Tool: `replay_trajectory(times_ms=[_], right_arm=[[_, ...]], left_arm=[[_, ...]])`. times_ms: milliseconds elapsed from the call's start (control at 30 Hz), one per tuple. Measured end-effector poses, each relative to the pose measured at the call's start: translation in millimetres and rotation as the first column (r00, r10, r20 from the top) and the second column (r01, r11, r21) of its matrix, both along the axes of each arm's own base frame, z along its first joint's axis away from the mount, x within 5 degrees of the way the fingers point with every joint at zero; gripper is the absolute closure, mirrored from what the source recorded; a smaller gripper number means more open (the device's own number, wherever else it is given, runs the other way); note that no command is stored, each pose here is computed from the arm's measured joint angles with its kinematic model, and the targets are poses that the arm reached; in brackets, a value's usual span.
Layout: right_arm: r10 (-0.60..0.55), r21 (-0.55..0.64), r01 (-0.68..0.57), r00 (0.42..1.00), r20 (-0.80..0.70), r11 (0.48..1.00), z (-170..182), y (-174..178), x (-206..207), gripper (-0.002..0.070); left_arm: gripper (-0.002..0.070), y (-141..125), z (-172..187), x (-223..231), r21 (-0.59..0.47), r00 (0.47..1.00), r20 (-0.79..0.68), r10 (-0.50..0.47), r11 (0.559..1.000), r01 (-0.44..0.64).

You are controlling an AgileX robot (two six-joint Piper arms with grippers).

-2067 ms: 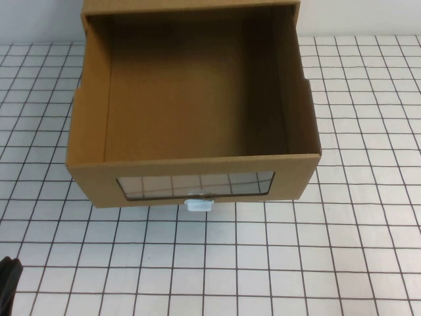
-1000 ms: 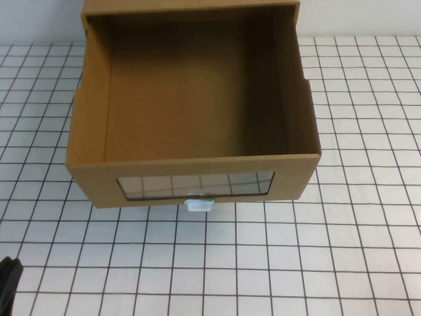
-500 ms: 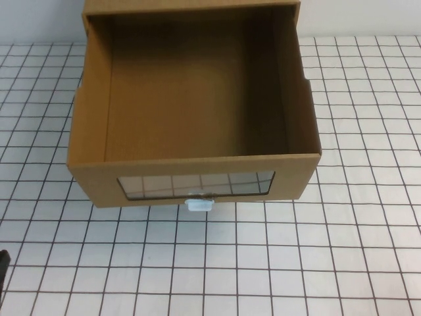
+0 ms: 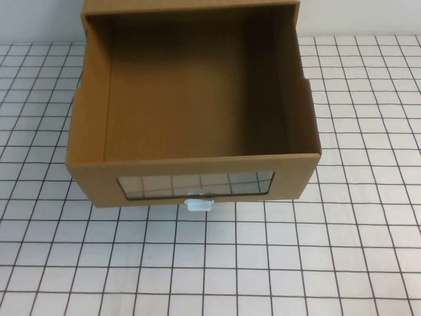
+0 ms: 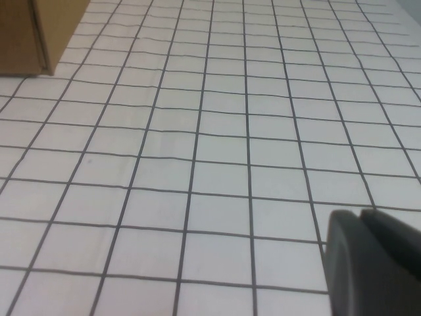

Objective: Open the shoe box
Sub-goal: 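Pull the top drawer of the cardboard box fully open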

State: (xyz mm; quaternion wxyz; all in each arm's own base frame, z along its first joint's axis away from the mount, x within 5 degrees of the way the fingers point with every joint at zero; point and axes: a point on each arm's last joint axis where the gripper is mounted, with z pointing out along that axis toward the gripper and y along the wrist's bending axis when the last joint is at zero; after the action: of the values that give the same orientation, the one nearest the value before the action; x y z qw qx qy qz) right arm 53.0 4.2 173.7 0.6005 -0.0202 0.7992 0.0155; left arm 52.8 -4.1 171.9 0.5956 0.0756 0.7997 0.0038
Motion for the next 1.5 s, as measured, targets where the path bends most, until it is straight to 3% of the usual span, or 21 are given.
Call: replay_trajectory(times_ms=[1500], right_arm=[[0.000,0.002,0.000,1.000,0.000,1.000,0.0,0.1,0.0,0.0689]], left_arm=[[0.0677,1.1,-2.3,-0.8,0.001,1.000,-0.025,0.013,1.000,-0.013]])
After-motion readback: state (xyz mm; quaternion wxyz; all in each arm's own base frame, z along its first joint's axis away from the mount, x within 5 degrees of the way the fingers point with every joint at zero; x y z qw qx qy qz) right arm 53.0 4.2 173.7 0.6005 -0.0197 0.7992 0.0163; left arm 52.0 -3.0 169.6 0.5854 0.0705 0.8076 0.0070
